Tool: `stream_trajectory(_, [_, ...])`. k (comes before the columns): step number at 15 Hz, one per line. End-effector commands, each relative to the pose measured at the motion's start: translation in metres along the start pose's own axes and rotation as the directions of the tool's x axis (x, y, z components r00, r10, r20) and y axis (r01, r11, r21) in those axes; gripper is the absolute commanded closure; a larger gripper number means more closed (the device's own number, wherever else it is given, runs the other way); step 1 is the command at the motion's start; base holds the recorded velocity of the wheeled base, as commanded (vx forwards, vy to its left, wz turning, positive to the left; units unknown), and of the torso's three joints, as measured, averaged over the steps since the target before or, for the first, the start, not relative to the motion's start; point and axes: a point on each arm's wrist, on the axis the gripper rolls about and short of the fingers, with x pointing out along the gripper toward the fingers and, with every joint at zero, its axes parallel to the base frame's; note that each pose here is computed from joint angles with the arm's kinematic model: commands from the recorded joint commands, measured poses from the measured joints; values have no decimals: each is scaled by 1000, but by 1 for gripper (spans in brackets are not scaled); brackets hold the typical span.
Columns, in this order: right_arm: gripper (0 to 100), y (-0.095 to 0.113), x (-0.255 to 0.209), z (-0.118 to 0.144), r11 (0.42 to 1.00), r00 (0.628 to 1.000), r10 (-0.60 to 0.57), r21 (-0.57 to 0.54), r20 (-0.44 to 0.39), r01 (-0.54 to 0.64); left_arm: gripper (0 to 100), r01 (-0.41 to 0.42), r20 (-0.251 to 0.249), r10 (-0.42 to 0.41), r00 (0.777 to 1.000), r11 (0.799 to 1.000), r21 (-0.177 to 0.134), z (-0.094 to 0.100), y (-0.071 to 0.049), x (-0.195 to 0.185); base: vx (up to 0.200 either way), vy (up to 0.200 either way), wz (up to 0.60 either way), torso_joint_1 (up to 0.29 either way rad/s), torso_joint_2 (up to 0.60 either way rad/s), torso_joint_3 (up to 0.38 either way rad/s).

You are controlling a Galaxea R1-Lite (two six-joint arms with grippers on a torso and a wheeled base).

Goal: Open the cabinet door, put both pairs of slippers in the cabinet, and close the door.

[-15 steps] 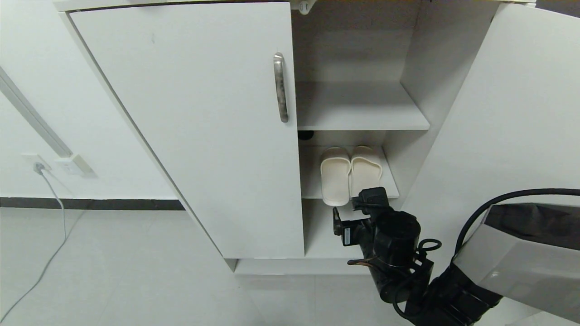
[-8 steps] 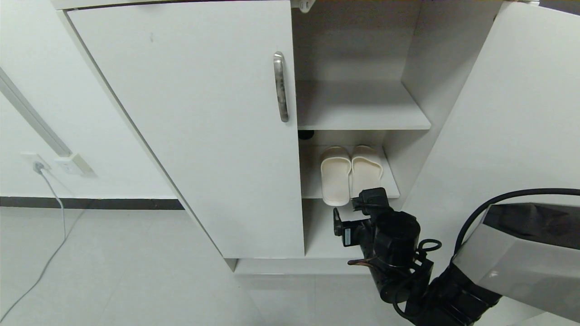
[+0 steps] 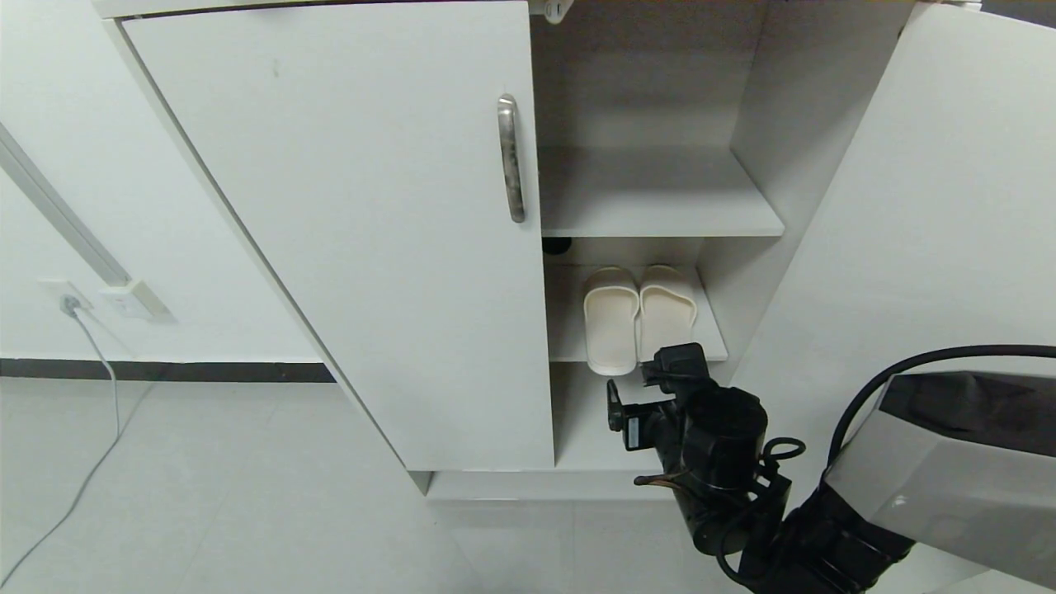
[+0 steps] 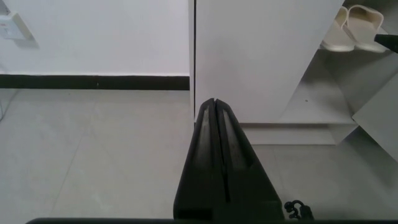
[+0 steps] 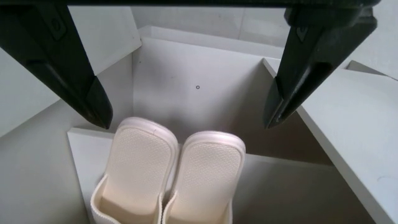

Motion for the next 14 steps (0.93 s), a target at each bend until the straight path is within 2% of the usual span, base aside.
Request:
stream_trajectory(1, [0,0,0,-1,1000,1000,1,-2,-1,-1,100,-1,-2,1,1000,1000,1,0,0,0,0,0,0,0,0,0])
stream_trajectory(3, [0,0,0,-1,1000,1000,1,-2,-1,-1,100,-1,-2,1,1000,1000,1,0,0,0,0,0,0,4,1,52])
stream_trajectory(12, [0,0,0,0,1000,1000,-1,-2,0,1,100,-1,-2,1,1000,1000,1,0,0,0,0,0,0,1,2,193])
stream_trajectory(14, [0,-2,-3,13,1000,1000,2,-17,24,-1,100,-2,-2,2,1000,1000,6,0,0,0,0,0,0,0,2,171])
